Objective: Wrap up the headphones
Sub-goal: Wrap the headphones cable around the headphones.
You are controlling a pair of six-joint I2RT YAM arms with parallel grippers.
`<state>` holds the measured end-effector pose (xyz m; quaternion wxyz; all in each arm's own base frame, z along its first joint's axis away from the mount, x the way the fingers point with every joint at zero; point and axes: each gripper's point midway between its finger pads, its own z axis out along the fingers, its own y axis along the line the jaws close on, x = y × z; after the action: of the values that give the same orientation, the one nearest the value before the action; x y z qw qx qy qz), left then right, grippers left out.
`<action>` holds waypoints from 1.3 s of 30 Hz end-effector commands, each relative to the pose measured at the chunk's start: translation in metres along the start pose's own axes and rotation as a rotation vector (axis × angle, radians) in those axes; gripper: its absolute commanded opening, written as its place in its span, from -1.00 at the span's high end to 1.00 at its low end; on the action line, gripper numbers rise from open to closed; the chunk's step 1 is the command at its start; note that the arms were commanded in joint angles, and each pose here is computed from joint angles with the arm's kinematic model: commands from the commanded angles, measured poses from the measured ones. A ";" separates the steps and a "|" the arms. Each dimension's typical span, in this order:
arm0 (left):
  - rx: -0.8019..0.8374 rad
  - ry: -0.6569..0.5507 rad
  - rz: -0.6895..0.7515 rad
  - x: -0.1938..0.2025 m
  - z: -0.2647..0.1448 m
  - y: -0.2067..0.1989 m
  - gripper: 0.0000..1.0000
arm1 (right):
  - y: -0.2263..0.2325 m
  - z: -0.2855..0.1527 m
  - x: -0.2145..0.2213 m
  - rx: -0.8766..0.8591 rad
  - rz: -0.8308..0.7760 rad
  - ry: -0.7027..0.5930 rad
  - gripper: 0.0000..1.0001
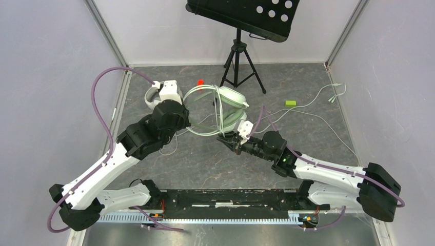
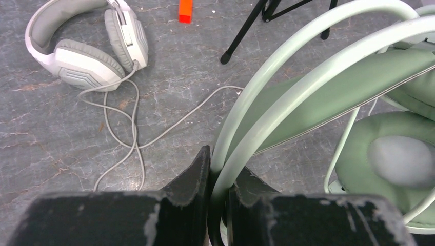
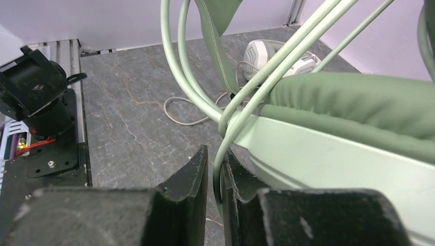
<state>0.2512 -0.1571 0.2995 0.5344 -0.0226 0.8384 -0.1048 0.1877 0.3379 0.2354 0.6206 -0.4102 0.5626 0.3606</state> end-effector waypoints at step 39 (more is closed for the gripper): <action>0.321 -0.294 -0.478 -0.069 -0.046 -0.031 0.88 | 0.028 -0.032 0.029 -0.043 -0.121 -0.199 1.00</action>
<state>0.2246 -0.1729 0.3289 0.5563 -0.0787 0.7742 -0.2915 0.1655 0.3208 0.1815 0.6670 -0.4298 0.4961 0.3526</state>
